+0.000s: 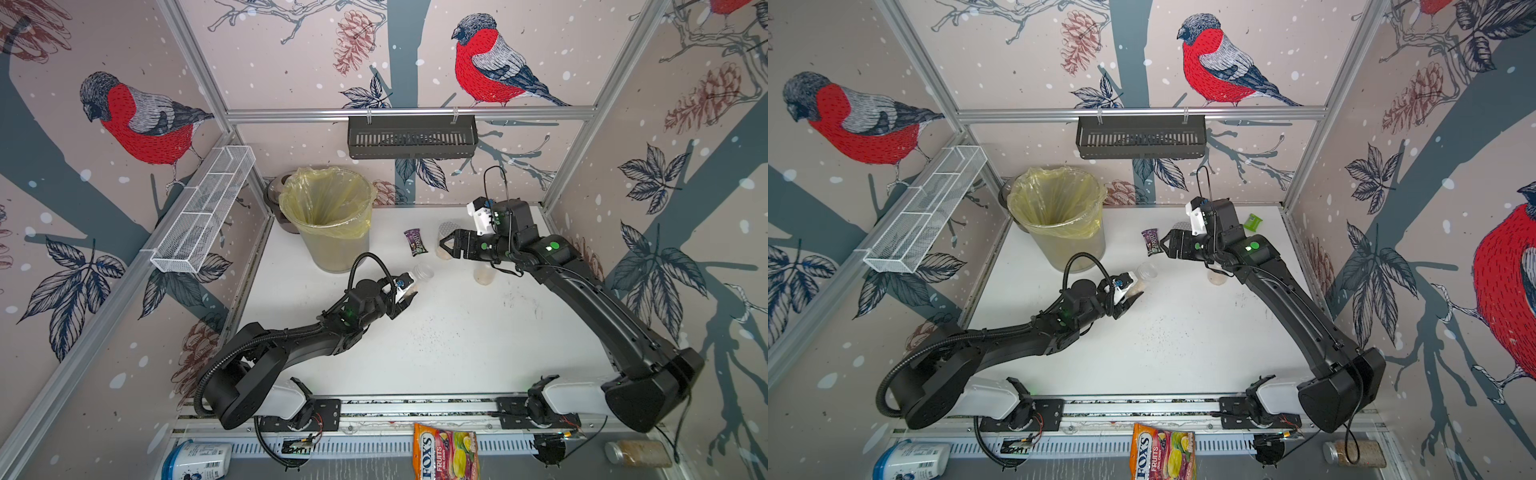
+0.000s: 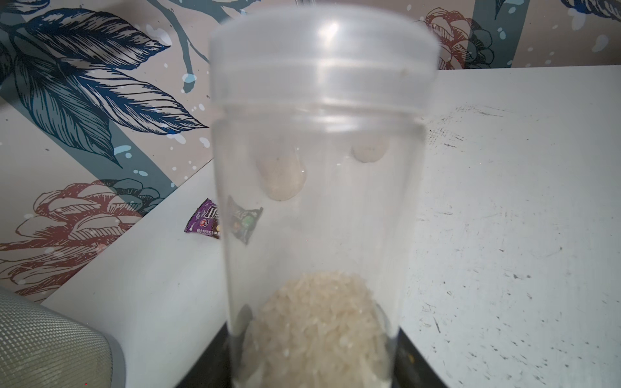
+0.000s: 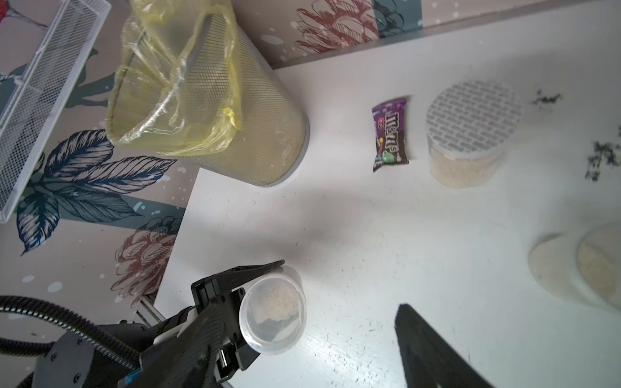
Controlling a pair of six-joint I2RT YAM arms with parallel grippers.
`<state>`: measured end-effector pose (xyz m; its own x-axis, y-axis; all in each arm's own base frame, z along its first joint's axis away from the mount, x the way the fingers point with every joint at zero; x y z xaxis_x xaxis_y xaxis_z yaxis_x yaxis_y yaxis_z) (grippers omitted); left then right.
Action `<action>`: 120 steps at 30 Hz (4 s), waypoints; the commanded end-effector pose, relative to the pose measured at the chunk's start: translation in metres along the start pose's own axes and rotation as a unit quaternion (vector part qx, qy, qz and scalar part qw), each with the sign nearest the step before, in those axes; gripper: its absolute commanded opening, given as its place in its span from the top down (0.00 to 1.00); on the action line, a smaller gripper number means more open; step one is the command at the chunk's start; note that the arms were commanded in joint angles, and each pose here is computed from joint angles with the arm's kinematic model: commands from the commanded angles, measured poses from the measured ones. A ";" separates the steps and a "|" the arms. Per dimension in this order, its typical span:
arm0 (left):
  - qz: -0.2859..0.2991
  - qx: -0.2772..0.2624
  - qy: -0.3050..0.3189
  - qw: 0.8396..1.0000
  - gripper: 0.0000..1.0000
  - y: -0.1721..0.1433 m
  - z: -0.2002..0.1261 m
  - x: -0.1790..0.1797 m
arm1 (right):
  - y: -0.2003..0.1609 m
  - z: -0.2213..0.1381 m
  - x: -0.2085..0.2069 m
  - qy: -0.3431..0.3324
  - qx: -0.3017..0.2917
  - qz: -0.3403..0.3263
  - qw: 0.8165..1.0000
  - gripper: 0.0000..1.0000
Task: Empty moldy rice from jars
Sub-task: Unscrew the lid from the jar.
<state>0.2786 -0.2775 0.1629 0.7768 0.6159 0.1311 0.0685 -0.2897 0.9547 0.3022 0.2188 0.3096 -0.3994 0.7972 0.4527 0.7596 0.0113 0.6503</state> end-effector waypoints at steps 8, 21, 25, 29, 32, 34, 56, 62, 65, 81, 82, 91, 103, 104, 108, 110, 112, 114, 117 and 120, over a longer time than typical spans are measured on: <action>0.034 -0.009 0.010 0.999 1.00 0.009 0.010 0.005 | -0.032 0.035 0.021 -0.036 0.078 0.075 0.994 0.19; 0.035 -0.006 0.001 0.999 1.00 0.007 0.011 0.002 | -0.048 0.060 0.027 -0.038 0.122 0.036 0.991 0.21; 0.035 -0.007 -0.002 0.999 1.00 0.007 0.011 0.001 | -0.052 0.064 0.027 -0.034 0.138 0.032 0.989 0.22; 0.036 -0.007 -0.003 0.999 1.00 0.008 0.011 0.001 | -0.057 0.069 0.024 -0.037 0.149 0.027 0.988 0.23; 0.036 -0.007 -0.003 0.999 1.00 0.009 0.011 0.001 | -0.056 0.069 0.027 -0.029 0.147 0.022 0.989 0.26; 0.035 -0.006 -0.003 0.999 1.00 0.008 0.011 0.001 | -0.054 0.068 0.029 -0.026 0.142 0.020 0.989 0.28; 0.003 -0.010 -0.051 0.999 1.00 0.011 0.000 -0.014 | -0.058 0.063 0.039 0.037 0.144 -0.098 0.984 0.55; -0.012 -0.010 -0.091 0.996 1.00 0.009 0.000 -0.026 | -0.053 0.070 0.047 0.070 0.110 -0.225 0.966 0.55; -0.016 -0.009 -0.100 0.995 1.00 0.009 0.000 -0.028 | -0.053 0.071 0.045 0.076 0.104 -0.285 0.950 0.55; -0.028 -0.024 -0.099 0.994 1.00 0.018 -0.008 -0.027 | -0.063 0.040 0.046 0.187 -0.010 -0.455 0.871 0.54; -0.030 -0.024 -0.099 0.994 1.00 0.019 -0.009 -0.028 | -0.063 0.041 0.044 0.187 -0.011 -0.456 0.870 0.54; -0.031 -0.028 -0.094 0.995 1.00 0.023 -0.013 -0.026 | -0.059 0.043 0.044 0.225 0.002 -0.487 0.844 0.49; -0.031 -0.040 -0.079 0.996 1.00 0.023 -0.015 -0.022 | -0.059 0.040 0.051 0.256 0.000 -0.491 0.833 0.41; -0.030 -0.040 -0.079 0.996 1.00 0.023 -0.015 -0.022 | -0.061 0.042 0.051 0.259 0.003 -0.489 0.833 0.41; -0.031 -0.037 -0.079 0.996 1.00 0.022 -0.013 -0.022 | -0.063 0.045 0.051 0.262 0.006 -0.486 0.833 0.37; -0.031 -0.039 -0.076 0.996 1.00 0.022 -0.013 -0.021 | -0.062 0.046 0.050 0.260 0.006 -0.486 0.835 0.36; -0.031 -0.040 -0.073 0.996 1.00 0.022 -0.013 -0.021 | -0.061 0.046 0.049 0.256 0.005 -0.486 0.836 0.34; -0.031 -0.040 -0.073 0.996 1.00 0.021 -0.013 -0.020 | -0.060 0.045 0.047 0.253 0.005 -0.485 0.837 0.33; -0.030 -0.040 -0.070 0.996 1.00 0.021 -0.012 -0.020 | -0.060 0.042 0.046 0.252 0.002 -0.481 0.840 0.31; -0.030 -0.041 -0.067 0.996 1.00 0.021 -0.011 -0.018 | -0.058 0.036 0.046 0.248 -0.007 -0.478 0.843 0.29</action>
<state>0.2551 -0.2844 0.1697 0.8524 0.5228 0.0094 0.1290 -0.2277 0.9652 0.2592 0.2766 0.2622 -0.9946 0.0718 -0.0753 -0.0265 0.5244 0.8511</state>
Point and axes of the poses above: each gripper's point midway between its finger pads, its own z axis out along the fingers, its own x axis along the line the jaws close on, y = z × x, the point moved 2 cm from there along -z, back along the fingers, and after that the axes turned 9 degrees about -z, right-handed, at the moved point
